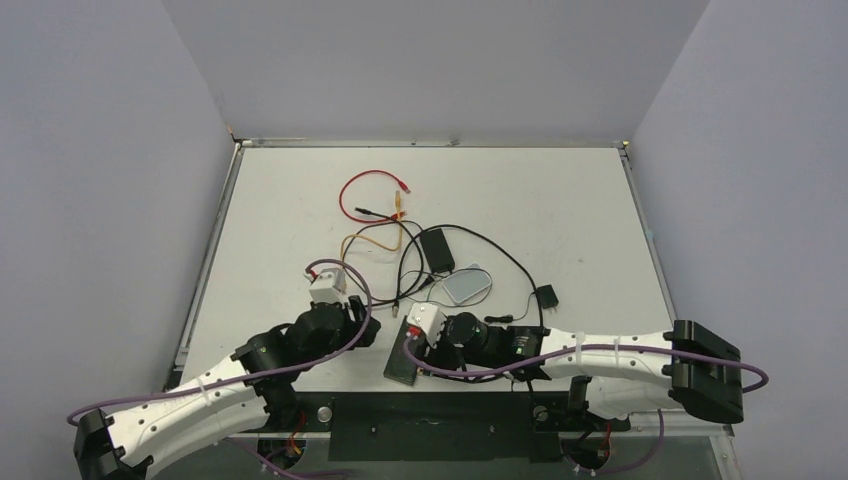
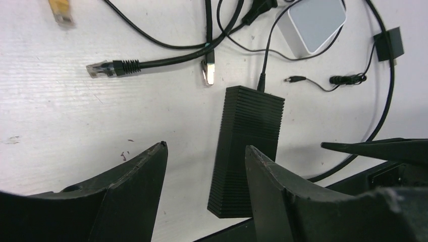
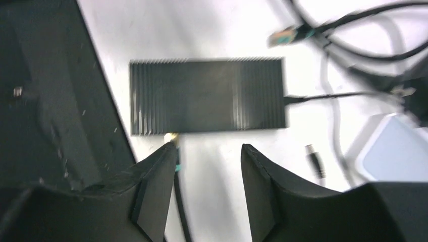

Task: Insert the plug into the switch port
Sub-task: Insert the connector into the switch port, then pick up the connector from the center of the board.

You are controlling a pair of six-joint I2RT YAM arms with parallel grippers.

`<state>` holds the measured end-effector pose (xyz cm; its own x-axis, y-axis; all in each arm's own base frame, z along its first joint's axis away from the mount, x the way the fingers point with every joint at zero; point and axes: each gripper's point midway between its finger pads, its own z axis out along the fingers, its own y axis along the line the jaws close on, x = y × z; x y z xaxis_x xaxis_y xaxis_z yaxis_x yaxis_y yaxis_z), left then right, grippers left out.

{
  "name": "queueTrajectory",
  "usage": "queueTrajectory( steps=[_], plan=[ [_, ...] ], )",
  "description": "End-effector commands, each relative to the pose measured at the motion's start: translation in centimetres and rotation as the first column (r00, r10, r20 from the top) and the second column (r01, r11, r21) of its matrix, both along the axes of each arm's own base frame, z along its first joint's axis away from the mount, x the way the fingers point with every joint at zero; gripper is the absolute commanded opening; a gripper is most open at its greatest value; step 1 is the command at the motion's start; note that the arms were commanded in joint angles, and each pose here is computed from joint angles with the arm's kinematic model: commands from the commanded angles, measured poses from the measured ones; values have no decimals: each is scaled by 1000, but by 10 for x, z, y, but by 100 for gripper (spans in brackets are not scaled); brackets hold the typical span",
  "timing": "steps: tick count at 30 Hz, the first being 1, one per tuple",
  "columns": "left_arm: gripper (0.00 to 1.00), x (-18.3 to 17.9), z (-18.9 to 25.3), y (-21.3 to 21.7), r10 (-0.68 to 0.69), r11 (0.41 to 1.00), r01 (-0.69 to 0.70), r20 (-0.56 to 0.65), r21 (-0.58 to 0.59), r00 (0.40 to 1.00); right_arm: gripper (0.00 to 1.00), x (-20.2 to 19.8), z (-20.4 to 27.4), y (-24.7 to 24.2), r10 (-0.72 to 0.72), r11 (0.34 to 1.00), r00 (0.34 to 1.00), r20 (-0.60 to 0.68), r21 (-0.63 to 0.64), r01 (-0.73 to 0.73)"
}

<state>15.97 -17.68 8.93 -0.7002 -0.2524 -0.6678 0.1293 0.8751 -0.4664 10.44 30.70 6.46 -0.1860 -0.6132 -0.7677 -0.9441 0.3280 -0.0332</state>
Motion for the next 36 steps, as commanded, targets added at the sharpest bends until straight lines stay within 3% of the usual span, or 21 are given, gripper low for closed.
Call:
queueTrajectory(
  steps=[1,8,16,23,36],
  plan=[
    [56,13,42,12,86,996,-84,79,-29,993,47,45,77,17,-122,983,977,177,160,94],
    [61,18,74,29,146,989,-142,145,-40,979,48,66,95,44,1,996,956,295,88,-28],
    [61,14,89,36,162,985,-150,162,-85,973,48,70,85,81,274,957,926,260,16,-288],
    [61,6,102,51,180,981,-165,167,-100,969,46,79,64,100,474,879,856,205,-54,-474],
    [61,-5,122,61,196,968,-160,181,-195,964,42,108,13,112,583,812,804,113,-127,-570]
  ],
)
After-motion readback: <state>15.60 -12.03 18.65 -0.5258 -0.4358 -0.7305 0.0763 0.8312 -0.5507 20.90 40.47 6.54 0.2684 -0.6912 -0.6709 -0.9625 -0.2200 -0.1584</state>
